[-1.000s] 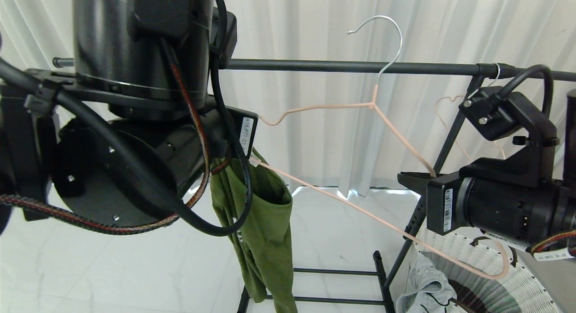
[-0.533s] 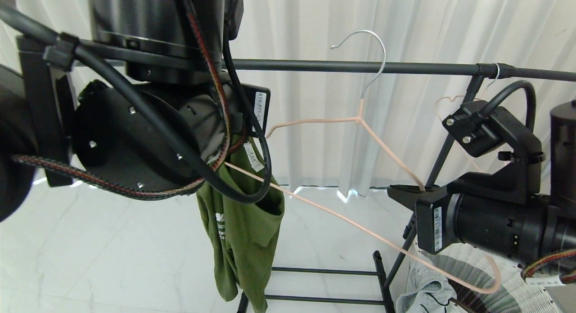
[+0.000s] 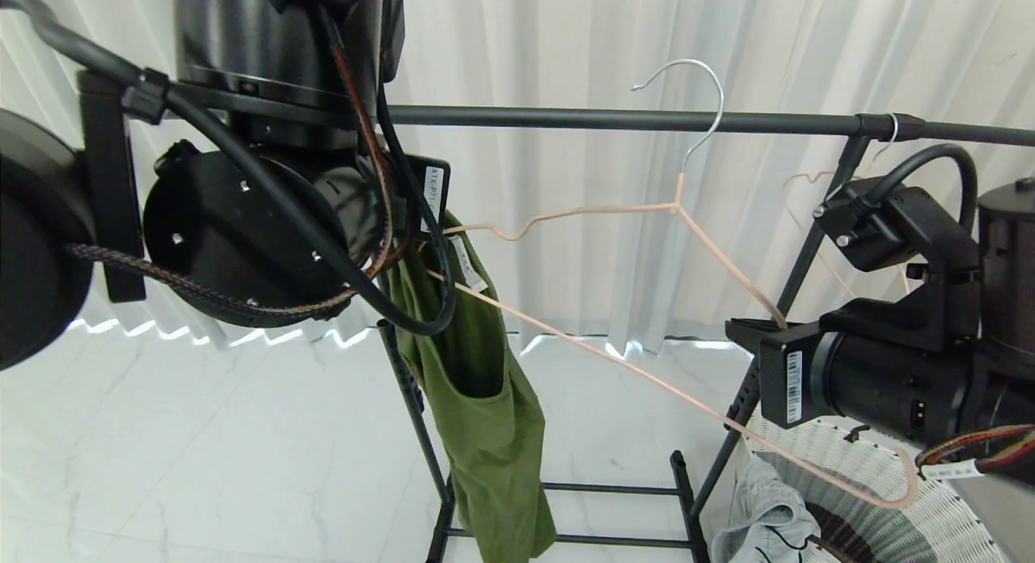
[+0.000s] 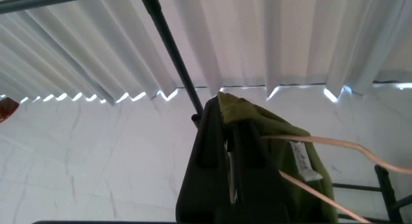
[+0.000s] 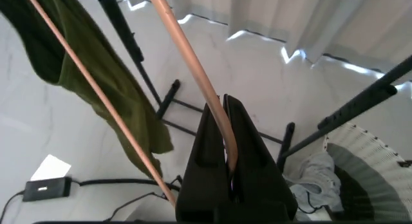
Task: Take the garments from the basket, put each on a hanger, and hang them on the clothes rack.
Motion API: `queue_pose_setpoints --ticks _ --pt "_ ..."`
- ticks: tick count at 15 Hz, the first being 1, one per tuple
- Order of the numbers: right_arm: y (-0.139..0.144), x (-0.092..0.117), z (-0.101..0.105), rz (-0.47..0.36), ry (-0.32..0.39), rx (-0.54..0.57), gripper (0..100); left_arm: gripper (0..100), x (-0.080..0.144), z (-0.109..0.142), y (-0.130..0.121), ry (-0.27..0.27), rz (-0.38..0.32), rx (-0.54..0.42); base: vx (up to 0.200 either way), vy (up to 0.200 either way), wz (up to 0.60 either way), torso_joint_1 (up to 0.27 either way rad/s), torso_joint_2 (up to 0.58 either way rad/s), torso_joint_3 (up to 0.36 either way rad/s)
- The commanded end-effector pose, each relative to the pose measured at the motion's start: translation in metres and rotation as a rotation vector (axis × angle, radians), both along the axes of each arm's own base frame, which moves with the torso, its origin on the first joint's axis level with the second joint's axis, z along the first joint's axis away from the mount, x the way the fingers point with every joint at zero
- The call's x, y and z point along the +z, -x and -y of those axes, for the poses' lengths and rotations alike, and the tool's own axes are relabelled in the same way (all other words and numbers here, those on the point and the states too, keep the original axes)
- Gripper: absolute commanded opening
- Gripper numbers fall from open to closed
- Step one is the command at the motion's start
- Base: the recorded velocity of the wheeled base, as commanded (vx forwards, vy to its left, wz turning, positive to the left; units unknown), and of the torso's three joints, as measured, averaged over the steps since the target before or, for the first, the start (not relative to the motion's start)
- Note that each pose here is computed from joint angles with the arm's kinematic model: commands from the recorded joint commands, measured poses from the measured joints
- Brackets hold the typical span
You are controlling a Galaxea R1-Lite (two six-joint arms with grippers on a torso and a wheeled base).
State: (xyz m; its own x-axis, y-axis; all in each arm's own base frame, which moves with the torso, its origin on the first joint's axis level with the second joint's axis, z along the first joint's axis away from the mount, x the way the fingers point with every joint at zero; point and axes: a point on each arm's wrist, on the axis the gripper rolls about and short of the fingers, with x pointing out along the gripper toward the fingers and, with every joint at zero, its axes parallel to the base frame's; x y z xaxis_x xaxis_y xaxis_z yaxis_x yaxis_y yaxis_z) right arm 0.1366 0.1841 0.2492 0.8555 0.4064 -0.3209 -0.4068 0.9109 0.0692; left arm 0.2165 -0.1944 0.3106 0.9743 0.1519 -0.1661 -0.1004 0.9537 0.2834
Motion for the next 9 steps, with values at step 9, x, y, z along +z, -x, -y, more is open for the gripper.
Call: queue_pose_setpoints --ticks 9 --pt "0.015 0.003 -0.010 0.016 -0.017 0.056 0 0 -0.002 0.016 0.012 0.003 -0.005 -0.071 0.000 0.000 0.00 0.000 0.00 0.000"
